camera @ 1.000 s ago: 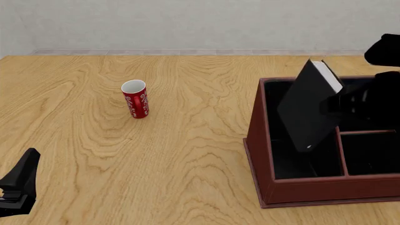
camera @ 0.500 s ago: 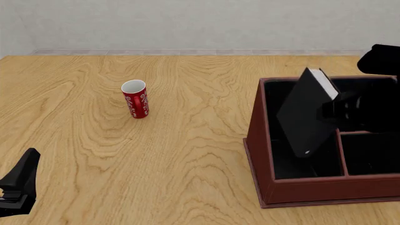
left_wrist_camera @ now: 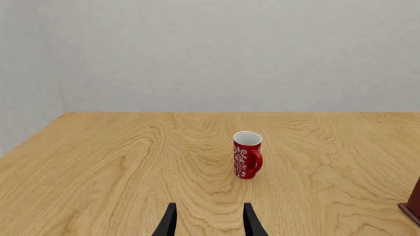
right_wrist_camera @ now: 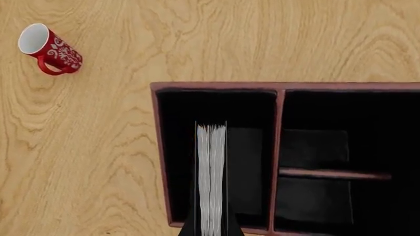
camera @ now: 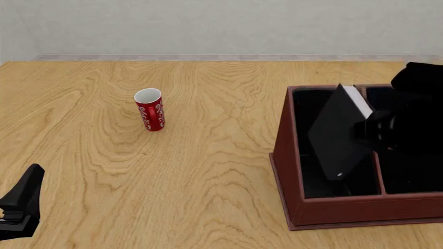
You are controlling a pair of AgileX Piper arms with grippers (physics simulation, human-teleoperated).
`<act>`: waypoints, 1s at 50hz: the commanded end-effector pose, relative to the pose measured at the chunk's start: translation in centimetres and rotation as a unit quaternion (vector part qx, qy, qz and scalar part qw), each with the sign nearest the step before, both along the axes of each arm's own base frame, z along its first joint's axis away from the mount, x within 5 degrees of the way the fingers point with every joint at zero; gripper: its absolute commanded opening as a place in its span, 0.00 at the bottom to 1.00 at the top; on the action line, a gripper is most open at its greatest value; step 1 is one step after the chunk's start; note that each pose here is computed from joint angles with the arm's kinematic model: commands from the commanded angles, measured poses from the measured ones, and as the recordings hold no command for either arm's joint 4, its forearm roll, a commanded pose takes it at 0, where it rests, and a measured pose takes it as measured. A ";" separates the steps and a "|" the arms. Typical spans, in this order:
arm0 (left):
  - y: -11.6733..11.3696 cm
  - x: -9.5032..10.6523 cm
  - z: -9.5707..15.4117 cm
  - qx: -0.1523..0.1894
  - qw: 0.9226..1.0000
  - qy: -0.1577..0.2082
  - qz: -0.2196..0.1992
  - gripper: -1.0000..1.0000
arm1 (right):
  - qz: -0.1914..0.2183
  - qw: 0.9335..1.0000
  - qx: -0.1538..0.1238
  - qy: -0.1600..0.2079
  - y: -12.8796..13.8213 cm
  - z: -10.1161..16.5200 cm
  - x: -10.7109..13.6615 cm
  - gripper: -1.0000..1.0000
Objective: Pick up the book and place it in the left compartment of the caddy.
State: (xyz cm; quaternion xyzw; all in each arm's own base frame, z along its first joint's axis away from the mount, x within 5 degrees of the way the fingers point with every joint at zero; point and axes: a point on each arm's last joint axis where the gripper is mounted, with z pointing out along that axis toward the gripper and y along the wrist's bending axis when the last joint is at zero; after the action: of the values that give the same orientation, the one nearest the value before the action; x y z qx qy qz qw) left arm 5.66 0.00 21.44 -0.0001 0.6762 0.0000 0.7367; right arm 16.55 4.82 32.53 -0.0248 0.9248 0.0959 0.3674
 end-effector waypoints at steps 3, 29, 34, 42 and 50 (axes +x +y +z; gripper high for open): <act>0.0 0.0 0.0 0.000 1.000 0.000 0.000 1.00 | -0.009 1.000 0.010 0.001 0.0 -0.5 -0.1 0.00; 0.0 0.0 0.0 0.000 1.000 0.000 0.000 1.00 | -0.007 1.000 0.013 0.011 0.4 -1.9 0.2 0.00; 0.0 0.0 0.0 0.000 1.000 0.000 0.000 1.00 | -0.008 1.000 0.014 0.013 0.4 -2.1 0.2 0.00; 0.0 0.0 0.0 0.000 1.000 0.000 0.000 1.00 | -0.010 1.000 0.015 0.016 0.4 -2.6 0.3 0.00; 0.0 0.0 0.0 0.000 1.000 0.000 0.000 1.00 | -0.010 1.000 0.011 0.020 0.4 -3.0 0.5 0.00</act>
State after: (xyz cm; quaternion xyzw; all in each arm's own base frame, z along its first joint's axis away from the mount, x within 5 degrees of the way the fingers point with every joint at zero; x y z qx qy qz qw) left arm 5.66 0.00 21.44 -0.0001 0.6762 0.0000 0.7367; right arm 16.85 5.20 29.66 -0.0185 0.9320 0.0995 0.3480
